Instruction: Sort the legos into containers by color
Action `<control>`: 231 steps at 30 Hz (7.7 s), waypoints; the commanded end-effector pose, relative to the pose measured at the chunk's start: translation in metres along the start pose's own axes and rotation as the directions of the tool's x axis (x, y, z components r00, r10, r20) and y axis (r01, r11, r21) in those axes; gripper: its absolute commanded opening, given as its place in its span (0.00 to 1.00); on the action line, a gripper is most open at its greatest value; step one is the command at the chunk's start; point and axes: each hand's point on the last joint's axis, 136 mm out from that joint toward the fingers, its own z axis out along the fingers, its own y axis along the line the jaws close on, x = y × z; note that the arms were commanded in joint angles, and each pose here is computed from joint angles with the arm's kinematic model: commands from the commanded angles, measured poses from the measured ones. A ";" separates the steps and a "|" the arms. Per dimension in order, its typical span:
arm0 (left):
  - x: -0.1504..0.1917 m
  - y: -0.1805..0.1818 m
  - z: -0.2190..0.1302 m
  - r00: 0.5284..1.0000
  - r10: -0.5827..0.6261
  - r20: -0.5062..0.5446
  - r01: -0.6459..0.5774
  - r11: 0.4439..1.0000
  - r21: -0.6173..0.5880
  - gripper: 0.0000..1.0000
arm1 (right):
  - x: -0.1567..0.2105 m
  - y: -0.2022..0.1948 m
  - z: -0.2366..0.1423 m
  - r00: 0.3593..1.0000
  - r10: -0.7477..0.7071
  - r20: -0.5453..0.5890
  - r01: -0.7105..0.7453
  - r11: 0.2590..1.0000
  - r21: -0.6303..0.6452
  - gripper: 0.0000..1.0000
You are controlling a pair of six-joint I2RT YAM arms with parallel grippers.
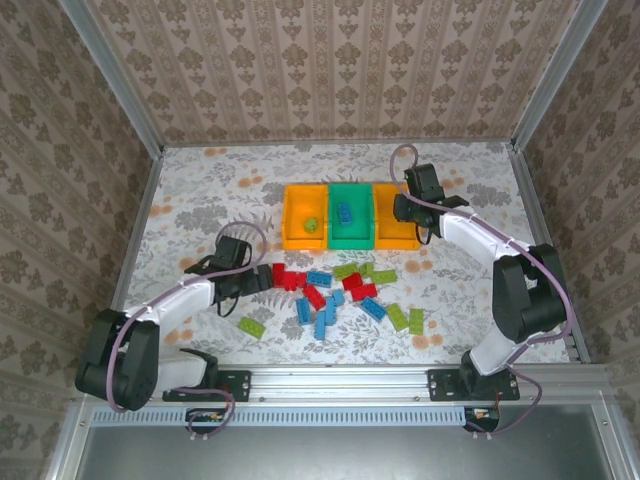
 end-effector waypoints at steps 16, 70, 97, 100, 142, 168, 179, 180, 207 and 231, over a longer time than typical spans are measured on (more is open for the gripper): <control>-0.014 -0.015 -0.009 0.997 0.051 0.056 -0.051 0.999 -0.007 1.00 | 0.033 -0.010 0.028 0.992 0.009 -0.128 -0.001 0.998 0.063 0.52; -0.011 -0.032 -0.055 0.948 0.205 0.242 -0.205 0.978 -0.027 1.00 | 0.240 0.090 -0.077 0.688 -0.599 -0.410 0.548 0.799 -0.249 0.68; -0.015 -0.041 -0.075 0.927 0.231 0.294 -0.245 0.970 0.008 1.00 | 0.165 0.139 -0.101 0.871 -0.450 -0.195 0.333 0.834 -0.440 0.26; -0.009 -0.049 -0.076 0.922 0.254 0.292 -0.278 0.960 0.044 1.00 | 0.126 0.141 -0.097 0.929 -0.329 -0.172 0.216 0.856 -0.470 0.25; 0.143 -0.143 -0.076 0.938 0.345 -0.022 -0.328 0.907 0.263 0.87 | 0.015 0.112 0.058 0.966 -0.041 -0.256 0.003 0.989 -0.147 0.60; 0.168 -0.159 -0.037 0.915 0.377 -0.144 -0.354 0.921 0.160 0.73 | -0.026 0.127 -0.028 0.995 0.019 -0.101 -0.050 0.947 -0.317 0.78; 0.167 -0.146 -0.033 0.912 0.382 -0.149 -0.369 0.923 0.108 0.42 | -0.024 0.106 -0.058 0.999 0.014 -0.042 -0.025 0.959 -0.283 0.79; 0.167 -0.145 -0.033 0.912 0.383 -0.148 -0.370 0.923 0.107 0.39 | -0.023 0.102 -0.060 0.999 0.014 -0.038 -0.024 0.961 -0.274 0.79; 0.106 -0.184 -0.087 0.896 0.435 0.090 -0.444 0.881 0.162 0.20 | 0.061 0.026 -0.088 0.998 0.025 -0.065 -0.037 0.981 -0.191 0.79; -0.070 -0.326 -0.035 0.852 0.490 0.182 -0.518 0.747 0.416 0.22 | 0.184 0.040 -0.094 0.975 -0.088 -0.204 0.058 0.987 -0.147 0.78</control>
